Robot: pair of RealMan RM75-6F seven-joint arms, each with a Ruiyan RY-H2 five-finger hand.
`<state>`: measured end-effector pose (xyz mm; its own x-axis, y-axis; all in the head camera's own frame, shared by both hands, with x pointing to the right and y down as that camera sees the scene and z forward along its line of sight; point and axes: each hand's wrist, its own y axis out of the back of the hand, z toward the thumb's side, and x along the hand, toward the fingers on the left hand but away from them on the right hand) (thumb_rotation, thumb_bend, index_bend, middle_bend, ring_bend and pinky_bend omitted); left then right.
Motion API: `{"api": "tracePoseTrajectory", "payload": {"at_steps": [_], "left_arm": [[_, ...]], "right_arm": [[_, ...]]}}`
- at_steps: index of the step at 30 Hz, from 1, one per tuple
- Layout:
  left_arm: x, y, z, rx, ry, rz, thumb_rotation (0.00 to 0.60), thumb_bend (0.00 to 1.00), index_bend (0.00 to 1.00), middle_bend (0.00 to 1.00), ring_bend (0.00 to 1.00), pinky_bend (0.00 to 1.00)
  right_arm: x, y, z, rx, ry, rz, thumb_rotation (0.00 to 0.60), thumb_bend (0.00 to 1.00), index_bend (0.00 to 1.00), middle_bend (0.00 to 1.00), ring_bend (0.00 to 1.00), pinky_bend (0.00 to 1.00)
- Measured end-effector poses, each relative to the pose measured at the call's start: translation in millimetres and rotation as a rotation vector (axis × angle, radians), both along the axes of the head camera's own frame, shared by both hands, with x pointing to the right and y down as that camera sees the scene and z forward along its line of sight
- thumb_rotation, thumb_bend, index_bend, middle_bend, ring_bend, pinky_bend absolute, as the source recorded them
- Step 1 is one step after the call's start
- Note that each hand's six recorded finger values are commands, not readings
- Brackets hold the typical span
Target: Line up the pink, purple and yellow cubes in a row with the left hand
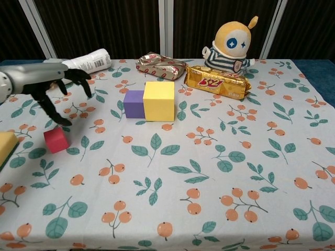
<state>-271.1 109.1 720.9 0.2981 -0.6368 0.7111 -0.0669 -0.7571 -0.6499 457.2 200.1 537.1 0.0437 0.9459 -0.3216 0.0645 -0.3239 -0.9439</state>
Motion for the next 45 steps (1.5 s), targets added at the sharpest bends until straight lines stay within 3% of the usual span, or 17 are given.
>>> {"api": "tracePoseTrajectory", "payload": {"at_steps": [4, 8, 21, 31, 38, 45], "left_arm": [[-24, 23, -10, -0.033, -0.024, -0.046, 0.600, 0.16, 0.39, 0.15, 0.15, 0.28], [-32, 36, -12, -0.023, -0.038, -0.047, 0.600, 0.16, 0.36, 0.15, 0.15, 0.27], [-40, 45, -3, 0.117, -0.040, 0.187, 0.600, 0.21, 0.35, 0.16, 0.15, 0.25], [-46, 44, 13, 0.149, -0.054, 0.323, 0.600, 0.22, 0.37, 0.16, 0.15, 0.25], [-41, 38, 22, 0.157, -0.027, 0.302, 0.600, 0.22, 0.38, 0.16, 0.15, 0.25], [-31, 31, 24, 0.129, 0.024, 0.208, 0.600, 0.22, 0.38, 0.16, 0.15, 0.25]], "right_arm": [[-1, 0, 0, 0.000, -0.004, -0.007, 0.600, 0.09, 0.01, 0.16, 0.11, 0.23], [0, 0, 0, 0.002, -0.005, -0.007, 0.600, 0.09, 0.01, 0.16, 0.11, 0.23], [3, 4, -5, 0.012, 0.003, 0.006, 0.600, 0.09, 0.01, 0.16, 0.11, 0.23], [3, 6, -7, 0.018, 0.009, 0.014, 0.600, 0.09, 0.01, 0.16, 0.11, 0.23], [2, 7, -8, 0.020, 0.012, 0.014, 0.600, 0.09, 0.01, 0.16, 0.11, 0.23], [2, 6, -9, 0.022, 0.015, 0.015, 0.600, 0.09, 0.01, 0.16, 0.11, 0.23]]}}
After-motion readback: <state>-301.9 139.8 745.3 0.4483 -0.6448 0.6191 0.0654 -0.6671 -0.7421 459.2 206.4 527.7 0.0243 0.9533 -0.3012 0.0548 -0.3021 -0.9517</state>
